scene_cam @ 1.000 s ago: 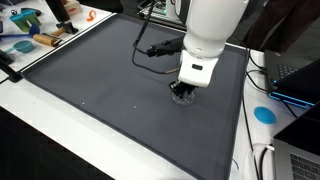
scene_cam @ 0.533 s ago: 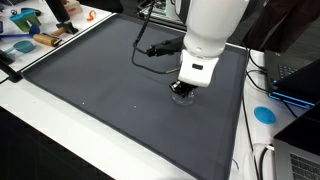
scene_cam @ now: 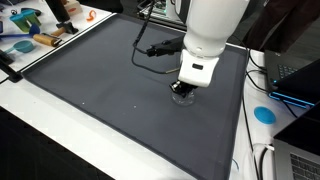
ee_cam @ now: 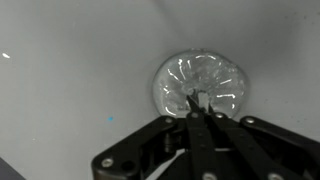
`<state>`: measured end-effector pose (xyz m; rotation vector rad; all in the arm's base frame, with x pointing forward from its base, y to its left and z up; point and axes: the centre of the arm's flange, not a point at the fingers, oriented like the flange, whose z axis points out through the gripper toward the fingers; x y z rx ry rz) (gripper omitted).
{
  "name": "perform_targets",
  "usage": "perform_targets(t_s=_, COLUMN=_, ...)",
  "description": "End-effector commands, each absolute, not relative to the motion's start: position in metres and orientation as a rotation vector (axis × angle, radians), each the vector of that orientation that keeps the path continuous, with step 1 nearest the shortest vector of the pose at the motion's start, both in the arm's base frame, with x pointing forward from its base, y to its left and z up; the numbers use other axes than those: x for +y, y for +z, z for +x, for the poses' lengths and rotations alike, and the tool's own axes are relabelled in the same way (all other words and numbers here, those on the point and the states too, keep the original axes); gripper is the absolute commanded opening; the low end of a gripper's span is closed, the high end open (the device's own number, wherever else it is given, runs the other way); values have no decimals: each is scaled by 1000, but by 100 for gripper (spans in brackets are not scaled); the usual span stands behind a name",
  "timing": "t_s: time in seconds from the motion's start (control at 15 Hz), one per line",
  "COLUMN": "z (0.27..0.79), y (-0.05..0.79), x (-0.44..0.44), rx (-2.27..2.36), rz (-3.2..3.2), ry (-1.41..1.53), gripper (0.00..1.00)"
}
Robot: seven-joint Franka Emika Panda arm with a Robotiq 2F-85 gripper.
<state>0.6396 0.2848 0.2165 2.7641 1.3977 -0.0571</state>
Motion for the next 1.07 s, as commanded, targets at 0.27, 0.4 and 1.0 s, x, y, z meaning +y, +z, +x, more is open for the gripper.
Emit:
perform_targets(t_s=0.27, z=641, y=232, x=288, rx=1376, rz=2787, ry=-63, gripper=66)
perform_targets(t_s=0.4, z=641, y=241, x=289, rx=1364, rz=2801, ry=-67, gripper=81)
perform_targets(t_s=1.0, z=640, y=313, x=298, rx=1206, rz=2868, ry=-10, gripper=100)
